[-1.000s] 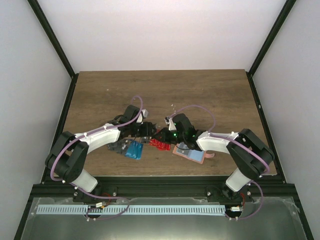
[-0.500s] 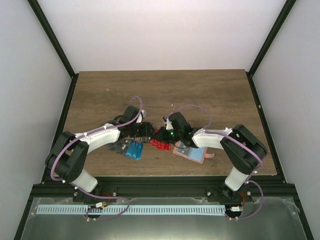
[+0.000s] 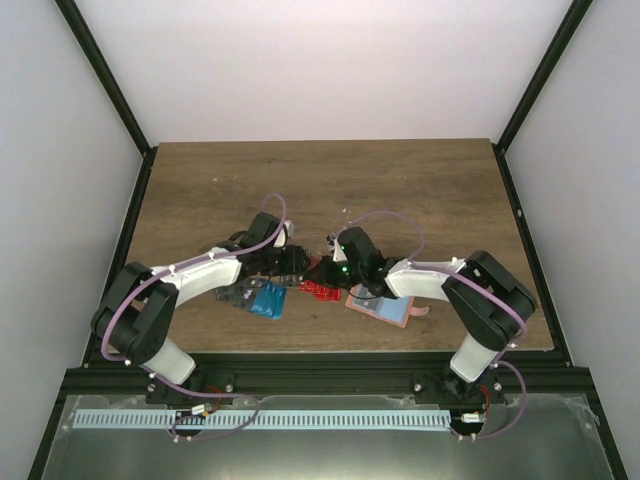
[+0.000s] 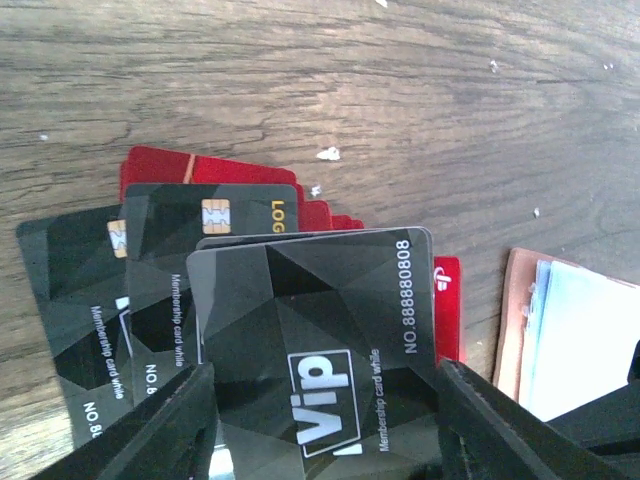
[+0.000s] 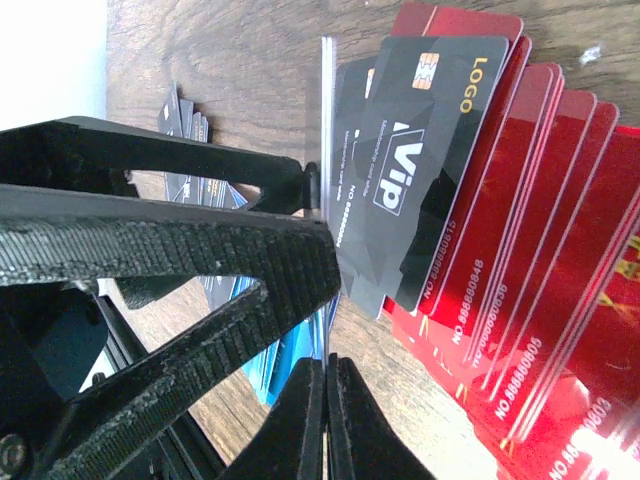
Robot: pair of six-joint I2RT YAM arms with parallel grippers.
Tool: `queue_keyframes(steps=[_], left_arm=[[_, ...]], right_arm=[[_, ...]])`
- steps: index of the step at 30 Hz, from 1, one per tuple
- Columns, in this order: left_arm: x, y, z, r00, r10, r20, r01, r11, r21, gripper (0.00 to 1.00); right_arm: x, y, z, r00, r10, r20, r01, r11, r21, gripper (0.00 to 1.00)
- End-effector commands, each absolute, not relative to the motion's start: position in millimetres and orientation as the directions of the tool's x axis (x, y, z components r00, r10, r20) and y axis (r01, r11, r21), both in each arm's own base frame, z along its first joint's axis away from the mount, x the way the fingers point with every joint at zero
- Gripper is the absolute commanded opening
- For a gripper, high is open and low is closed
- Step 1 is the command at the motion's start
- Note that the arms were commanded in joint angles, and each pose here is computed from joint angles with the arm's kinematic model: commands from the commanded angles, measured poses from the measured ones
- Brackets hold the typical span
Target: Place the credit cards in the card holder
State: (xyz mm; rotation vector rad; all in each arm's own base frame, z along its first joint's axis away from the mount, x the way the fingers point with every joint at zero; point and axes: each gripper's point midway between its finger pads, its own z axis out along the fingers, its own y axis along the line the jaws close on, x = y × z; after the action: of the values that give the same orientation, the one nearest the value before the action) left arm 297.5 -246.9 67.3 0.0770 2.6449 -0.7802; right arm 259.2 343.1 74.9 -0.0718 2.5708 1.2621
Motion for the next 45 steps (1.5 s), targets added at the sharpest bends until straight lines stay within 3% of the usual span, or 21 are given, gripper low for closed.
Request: queue_keyframes(steps=[1, 7, 11, 20, 30, 45], left_arm=[[297, -251, 79, -0.913, -0.055, -0.404, 0.184, 0.828, -0.529, 0.64], [298, -239, 91, -0.887, -0.068, -0.457, 0.201, 0.835, -0.512, 0.79], [293, -237, 110, -0.855, -0.060, -0.515, 0.269, 0.799, -0.539, 0.81], [261, -250, 191, -0.772, -0.111, -0.625, 0.496, 0.510, -0.703, 0.71], [222, -262, 256, -0.684, -0.099, -0.722, 0.694, 0.216, -0.687, 0.67], [210, -267, 265, -0.704, -0.085, -0.705, 0.695, 0.123, -0.709, 0.65]], right_arm=[[257, 331, 78, -0.941, 0.088, -0.326, -0.196, 0.645, 0.739, 0.01], [250, 319, 84, -0.930, 0.088, -0.358, -0.226, 0.631, 0.743, 0.01], [246, 312, 101, -0.908, 0.082, -0.412, -0.293, 0.579, 0.761, 0.01], [228, 273, 144, -0.830, 0.094, -0.550, -0.483, 0.372, 0.793, 0.01], [192, 265, 199, -0.712, 0.042, -0.701, -0.689, 0.152, 0.709, 0.01], [183, 267, 207, -0.699, 0.015, -0.715, -0.711, 0.090, 0.697, 0.01]])
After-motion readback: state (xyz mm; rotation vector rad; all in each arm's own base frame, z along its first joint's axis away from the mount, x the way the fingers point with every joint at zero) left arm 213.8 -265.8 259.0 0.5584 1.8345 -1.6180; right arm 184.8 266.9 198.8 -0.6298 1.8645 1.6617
